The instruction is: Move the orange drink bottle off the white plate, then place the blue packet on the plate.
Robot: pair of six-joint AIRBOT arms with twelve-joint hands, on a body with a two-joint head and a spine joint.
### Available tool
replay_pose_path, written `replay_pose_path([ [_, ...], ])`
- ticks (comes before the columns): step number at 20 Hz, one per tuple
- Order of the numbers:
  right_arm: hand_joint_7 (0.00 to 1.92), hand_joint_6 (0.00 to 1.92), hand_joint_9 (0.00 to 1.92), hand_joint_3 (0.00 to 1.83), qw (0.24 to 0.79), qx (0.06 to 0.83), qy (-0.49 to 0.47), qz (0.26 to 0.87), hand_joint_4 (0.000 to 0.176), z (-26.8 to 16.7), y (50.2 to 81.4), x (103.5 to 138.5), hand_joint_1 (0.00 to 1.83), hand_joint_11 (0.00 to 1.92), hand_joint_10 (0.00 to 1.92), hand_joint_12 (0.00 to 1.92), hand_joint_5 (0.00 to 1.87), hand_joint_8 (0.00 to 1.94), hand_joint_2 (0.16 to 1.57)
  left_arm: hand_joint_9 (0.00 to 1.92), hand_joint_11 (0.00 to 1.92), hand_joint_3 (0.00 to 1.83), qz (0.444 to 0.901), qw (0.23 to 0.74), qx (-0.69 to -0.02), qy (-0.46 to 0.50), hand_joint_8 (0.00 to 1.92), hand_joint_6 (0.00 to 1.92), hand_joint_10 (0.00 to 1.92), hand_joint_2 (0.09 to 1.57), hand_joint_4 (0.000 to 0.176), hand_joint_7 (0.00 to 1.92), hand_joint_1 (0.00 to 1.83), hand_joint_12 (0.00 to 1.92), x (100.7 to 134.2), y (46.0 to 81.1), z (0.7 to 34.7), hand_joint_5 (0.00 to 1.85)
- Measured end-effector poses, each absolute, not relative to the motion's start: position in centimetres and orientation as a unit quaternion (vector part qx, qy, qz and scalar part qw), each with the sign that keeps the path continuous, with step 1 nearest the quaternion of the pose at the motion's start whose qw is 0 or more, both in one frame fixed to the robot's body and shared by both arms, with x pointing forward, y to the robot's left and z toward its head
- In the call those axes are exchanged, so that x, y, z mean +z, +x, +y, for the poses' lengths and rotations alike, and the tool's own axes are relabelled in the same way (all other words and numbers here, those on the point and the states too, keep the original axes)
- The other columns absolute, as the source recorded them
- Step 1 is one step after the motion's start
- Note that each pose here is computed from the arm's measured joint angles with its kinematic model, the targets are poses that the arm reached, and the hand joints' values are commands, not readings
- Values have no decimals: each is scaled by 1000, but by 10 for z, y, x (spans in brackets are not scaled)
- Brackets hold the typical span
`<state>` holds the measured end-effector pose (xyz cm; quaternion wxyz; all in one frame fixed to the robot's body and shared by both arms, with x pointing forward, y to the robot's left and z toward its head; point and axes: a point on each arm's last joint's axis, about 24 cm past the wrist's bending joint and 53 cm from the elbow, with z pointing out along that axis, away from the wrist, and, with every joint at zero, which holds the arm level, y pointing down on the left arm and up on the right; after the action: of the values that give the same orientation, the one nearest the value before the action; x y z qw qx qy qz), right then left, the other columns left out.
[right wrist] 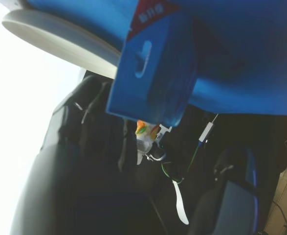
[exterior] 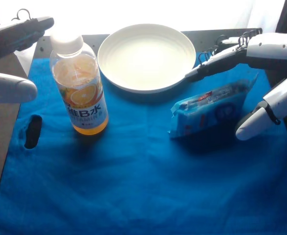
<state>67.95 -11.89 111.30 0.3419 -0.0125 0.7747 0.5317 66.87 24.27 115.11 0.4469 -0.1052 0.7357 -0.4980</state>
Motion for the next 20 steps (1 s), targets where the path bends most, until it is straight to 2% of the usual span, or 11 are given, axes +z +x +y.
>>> replay_pose_path([
  [4,518,20,435,6,343,528,-11,777,39,-119,681,1111,900,0,9,881,547,13,733,0,0,2,735,445,-501,-104,0,0,0,765,176,0,495,0,1151,667,240,0],
  [5,597,17,493,2,342,526,-13,779,0,-117,682,1108,879,44,14,873,605,10,741,0,0,0,733,447,-501,-106,0,0,0,739,176,0,474,0,1152,667,241,0],
  [8,781,13,707,0,342,515,-16,786,0,-115,684,1099,779,272,45,890,707,19,786,0,3,0,725,453,-507,-109,0,0,0,728,176,0,385,1,1156,668,243,0],
  [10,875,13,802,1,344,511,-17,788,9,-118,687,1098,986,307,84,1149,737,27,802,0,6,0,726,455,-505,-106,0,0,0,740,176,0,363,3,1158,668,244,0],
  [11,960,34,887,0,346,508,-16,789,0,-119,688,1098,1061,379,152,1302,810,47,804,0,9,0,724,457,-505,-107,0,0,0,730,176,0,366,4,1159,668,245,0],
  [13,1139,40,850,2,348,505,-14,790,0,-121,690,1097,1138,501,718,1391,1004,70,909,0,0,0,723,457,-506,-109,0,0,0,731,176,0,377,0,1160,669,246,0],
  [14,1216,557,825,8,349,504,-13,790,0,-121,691,1096,1244,491,868,1489,1059,559,1010,0,0,0,723,458,-506,-109,0,0,0,719,176,0,377,0,1160,669,246,0],
  [15,1183,684,856,2,349,505,-12,790,0,-121,692,1096,1260,539,911,1481,1061,759,1045,0,0,0,723,458,-506,-110,0,0,0,720,176,0,378,0,1160,669,246,0],
  [17,1218,682,919,0,349,505,-10,790,0,-119,694,1094,1272,575,851,1441,1082,735,1042,0,16,0,723,458,-506,-112,0,0,0,720,176,0,340,7,1158,668,248,0],
  [19,1307,628,1062,0,351,505,-4,788,0,-120,698,1094,1289,663,664,1385,1111,575,1020,0,28,3,723,458,-505,-112,0,0,0,736,167,0,295,12,1157,667,249,0],
  [20,1260,652,1064,1,353,506,1,787,0,-121,701,1095,1282,635,607,1376,1095,659,1032,0,21,10,722,459,-506,-114,0,0,0,753,166,0,283,10,1157,668,250,0],
])
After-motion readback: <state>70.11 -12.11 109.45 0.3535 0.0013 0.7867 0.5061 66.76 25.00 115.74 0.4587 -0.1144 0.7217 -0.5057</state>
